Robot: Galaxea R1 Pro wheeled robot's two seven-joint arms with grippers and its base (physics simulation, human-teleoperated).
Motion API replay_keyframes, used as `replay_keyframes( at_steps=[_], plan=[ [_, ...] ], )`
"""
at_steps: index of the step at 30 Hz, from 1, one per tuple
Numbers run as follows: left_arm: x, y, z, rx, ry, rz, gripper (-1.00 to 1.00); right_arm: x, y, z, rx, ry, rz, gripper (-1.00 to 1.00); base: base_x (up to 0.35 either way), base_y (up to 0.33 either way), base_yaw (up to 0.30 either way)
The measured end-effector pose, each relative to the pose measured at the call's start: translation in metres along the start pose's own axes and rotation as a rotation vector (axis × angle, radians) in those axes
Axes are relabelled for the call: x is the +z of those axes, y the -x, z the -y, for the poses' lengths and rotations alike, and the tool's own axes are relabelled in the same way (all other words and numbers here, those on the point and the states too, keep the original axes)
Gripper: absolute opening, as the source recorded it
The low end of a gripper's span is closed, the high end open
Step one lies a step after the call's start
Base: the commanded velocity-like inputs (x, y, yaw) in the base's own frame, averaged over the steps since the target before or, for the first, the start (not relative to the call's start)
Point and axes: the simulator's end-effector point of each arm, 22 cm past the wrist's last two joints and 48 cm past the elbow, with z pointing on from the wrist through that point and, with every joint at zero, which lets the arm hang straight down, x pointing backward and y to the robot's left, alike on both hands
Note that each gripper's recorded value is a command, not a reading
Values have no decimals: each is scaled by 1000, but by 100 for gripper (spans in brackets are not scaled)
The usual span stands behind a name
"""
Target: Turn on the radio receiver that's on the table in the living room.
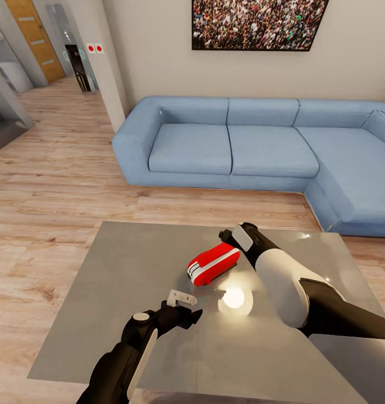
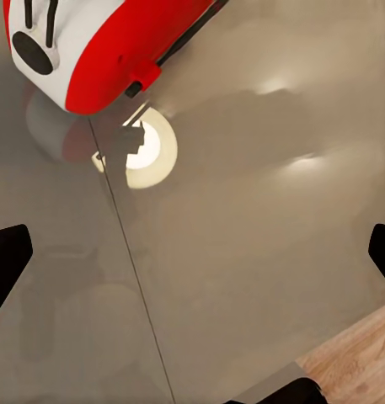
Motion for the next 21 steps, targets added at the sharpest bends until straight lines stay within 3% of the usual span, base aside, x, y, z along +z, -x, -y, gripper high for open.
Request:
replay_keyframes(
  at_steps=[13,21],
  plan=[
    [0,1,0,0,1,1,100,-9,26,-10,3,38,49,100,0,0,0],
    [2,-3,-1,-4,0,-6,100,-6,23,-9,-2,39,31,100,0,0,0]
  ],
)
